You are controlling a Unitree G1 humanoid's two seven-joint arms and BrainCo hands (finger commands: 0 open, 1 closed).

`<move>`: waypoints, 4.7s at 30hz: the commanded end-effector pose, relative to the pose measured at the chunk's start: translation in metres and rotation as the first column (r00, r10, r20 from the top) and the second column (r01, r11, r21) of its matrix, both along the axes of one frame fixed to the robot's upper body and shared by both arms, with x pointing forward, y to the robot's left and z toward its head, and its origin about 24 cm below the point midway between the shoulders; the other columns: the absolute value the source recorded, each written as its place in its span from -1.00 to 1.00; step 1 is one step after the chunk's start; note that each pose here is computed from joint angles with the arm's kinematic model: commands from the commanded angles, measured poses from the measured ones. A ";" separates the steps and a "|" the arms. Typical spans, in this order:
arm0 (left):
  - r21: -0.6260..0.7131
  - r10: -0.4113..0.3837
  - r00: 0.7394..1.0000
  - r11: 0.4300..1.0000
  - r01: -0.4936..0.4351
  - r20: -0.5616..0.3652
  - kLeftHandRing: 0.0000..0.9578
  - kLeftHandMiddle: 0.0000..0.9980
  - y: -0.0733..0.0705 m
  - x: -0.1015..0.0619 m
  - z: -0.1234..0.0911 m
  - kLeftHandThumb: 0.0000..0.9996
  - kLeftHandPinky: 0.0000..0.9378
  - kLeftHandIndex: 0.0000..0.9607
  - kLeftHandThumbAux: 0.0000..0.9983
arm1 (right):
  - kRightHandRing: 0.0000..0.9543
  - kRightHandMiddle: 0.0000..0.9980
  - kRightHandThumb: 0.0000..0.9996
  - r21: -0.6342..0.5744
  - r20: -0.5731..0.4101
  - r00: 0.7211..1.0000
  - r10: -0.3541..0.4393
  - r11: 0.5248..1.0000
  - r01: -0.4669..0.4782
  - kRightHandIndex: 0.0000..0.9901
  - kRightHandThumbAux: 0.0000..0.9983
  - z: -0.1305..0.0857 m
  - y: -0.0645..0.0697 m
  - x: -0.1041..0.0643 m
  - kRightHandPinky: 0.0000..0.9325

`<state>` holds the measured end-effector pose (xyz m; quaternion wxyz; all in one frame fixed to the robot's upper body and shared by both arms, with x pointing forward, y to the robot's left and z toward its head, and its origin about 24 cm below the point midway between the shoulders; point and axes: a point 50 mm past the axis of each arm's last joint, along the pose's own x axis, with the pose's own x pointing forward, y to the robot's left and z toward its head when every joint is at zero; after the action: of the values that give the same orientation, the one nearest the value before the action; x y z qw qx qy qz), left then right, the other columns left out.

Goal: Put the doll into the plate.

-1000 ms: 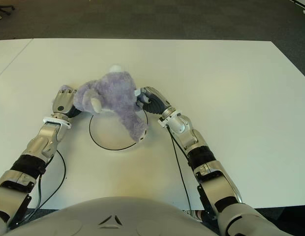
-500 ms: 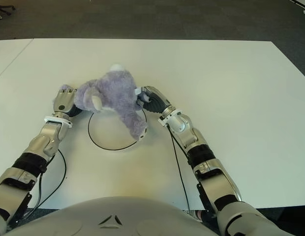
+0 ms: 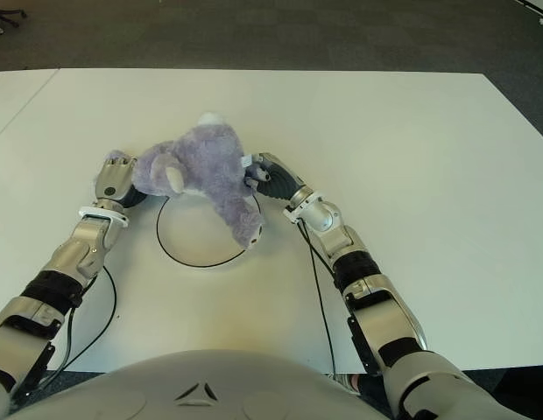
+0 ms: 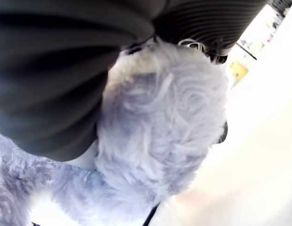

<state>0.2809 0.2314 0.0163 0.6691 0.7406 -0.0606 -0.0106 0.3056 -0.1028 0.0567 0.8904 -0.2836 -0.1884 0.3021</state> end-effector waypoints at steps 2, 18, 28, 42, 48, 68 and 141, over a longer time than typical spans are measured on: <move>-0.045 0.011 0.995 0.999 -0.015 -0.101 0.13 -0.09 -0.001 -0.024 -0.043 0.37 0.26 -0.16 0.41 | 0.30 0.31 0.34 0.009 -0.041 0.999 0.013 1.000 -0.012 -0.16 0.46 -0.006 0.002 0.000 0.14; 0.025 -0.074 0.996 0.997 0.073 0.046 -0.84 -0.84 -0.001 -0.023 -0.038 -0.26 -1.00 -1.00 -0.12 | -0.99 -0.93 -0.94 0.000 -0.056 0.998 0.038 0.999 -0.038 -0.99 0.06 -0.012 0.006 -0.002 -0.99; -0.009 -0.068 0.993 0.998 0.069 0.096 -1.00 -1.00 0.004 -0.024 -0.042 -0.38 -1.00 -1.00 -0.39 | -1.00 -1.00 -1.00 -0.084 -0.046 0.995 0.086 0.992 -0.090 -1.00 -0.18 -0.011 0.009 -0.004 -1.00; -0.010 -0.052 0.994 0.999 0.053 0.094 -1.00 -1.00 0.008 -0.024 -0.046 -0.44 -1.00 -1.00 -0.48 | -1.00 -1.00 -1.00 -0.142 -0.085 0.995 0.055 0.988 -0.067 -1.00 -0.33 -0.019 0.011 -0.002 -1.00; 0.005 -0.041 0.995 0.999 0.041 0.090 -1.00 -1.00 0.009 -0.024 -0.048 -0.51 -1.00 -1.00 -0.43 | -1.00 -1.00 -1.00 -0.157 -0.085 0.996 0.042 0.986 -0.055 -1.00 -0.33 -0.020 0.012 -0.002 -1.00; 0.035 -0.005 0.996 0.999 0.002 0.093 -1.00 -1.00 0.014 -0.025 -0.054 -0.61 -1.00 -1.00 -0.36 | -1.00 -1.00 -1.00 -0.188 -0.114 0.994 0.000 0.982 -0.021 -1.00 -0.35 -0.032 0.016 -0.003 -1.00; -0.069 -0.072 0.951 0.993 0.097 0.301 -1.00 -1.00 0.014 -0.022 -0.010 -0.90 -1.00 -1.00 -0.76 | -1.00 -1.00 -1.00 0.000 -0.026 0.992 0.125 0.992 -0.125 -1.00 -0.37 0.029 -0.035 -0.003 -1.00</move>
<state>0.2750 0.2469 0.0310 0.6666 0.6996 -0.2335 0.1080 0.3037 -0.1350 0.0932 0.8696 -0.2658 -0.2085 0.3602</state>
